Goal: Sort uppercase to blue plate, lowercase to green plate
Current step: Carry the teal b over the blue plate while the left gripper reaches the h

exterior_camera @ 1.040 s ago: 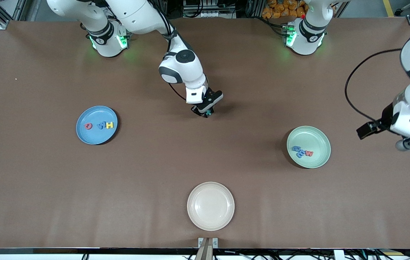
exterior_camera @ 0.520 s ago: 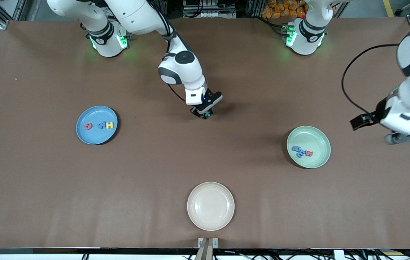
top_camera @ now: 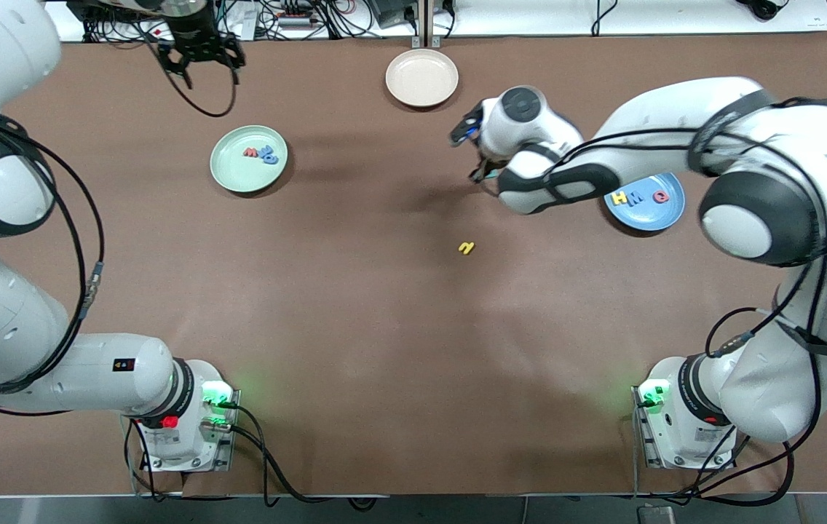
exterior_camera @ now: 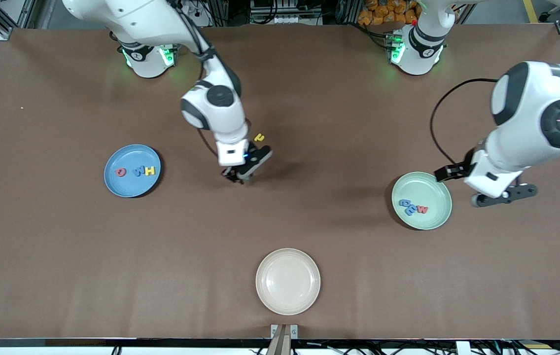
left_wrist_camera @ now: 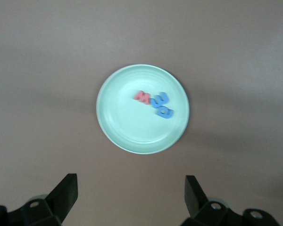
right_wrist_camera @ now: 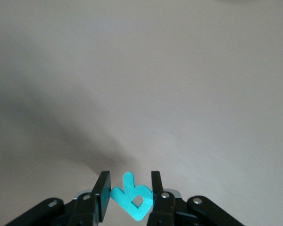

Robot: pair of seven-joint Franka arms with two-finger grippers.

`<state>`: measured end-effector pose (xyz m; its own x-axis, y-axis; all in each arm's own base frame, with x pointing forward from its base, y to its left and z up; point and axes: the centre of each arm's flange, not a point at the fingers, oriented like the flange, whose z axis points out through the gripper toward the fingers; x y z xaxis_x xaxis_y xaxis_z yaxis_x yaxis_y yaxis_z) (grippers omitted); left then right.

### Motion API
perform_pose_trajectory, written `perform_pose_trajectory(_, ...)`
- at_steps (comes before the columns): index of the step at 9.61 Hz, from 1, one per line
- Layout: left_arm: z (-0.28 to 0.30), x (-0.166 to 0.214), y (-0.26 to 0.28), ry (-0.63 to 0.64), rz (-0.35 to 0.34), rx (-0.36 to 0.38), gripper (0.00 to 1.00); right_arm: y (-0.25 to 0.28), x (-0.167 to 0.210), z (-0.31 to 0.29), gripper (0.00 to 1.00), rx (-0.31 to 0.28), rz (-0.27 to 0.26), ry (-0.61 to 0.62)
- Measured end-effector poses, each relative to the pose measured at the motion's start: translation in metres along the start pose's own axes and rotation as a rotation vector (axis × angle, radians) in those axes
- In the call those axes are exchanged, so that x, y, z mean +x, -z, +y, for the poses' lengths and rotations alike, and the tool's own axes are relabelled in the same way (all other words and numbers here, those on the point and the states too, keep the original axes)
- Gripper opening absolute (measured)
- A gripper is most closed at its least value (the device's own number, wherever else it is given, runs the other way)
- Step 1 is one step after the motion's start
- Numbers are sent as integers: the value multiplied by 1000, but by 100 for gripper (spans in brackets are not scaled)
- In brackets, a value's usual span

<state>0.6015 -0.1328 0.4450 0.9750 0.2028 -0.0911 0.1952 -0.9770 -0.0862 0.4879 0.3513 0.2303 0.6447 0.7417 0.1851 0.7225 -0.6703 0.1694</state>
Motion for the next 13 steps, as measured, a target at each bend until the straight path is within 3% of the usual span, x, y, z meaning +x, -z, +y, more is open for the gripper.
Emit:
perform_pose_trajectory(5,147,-57,-61,36,-18,16,100,17,-136,115,40,-23,-147,-95)
perform_pose_trajectory(10,302,-188,-120,-211,17,28,100,30,-268,186,40,16,-261,-82)
perform_pose_trajectory(13,332,-197,-165,-185,22,-11,100,18,-313,207,40,51,-309,-119)
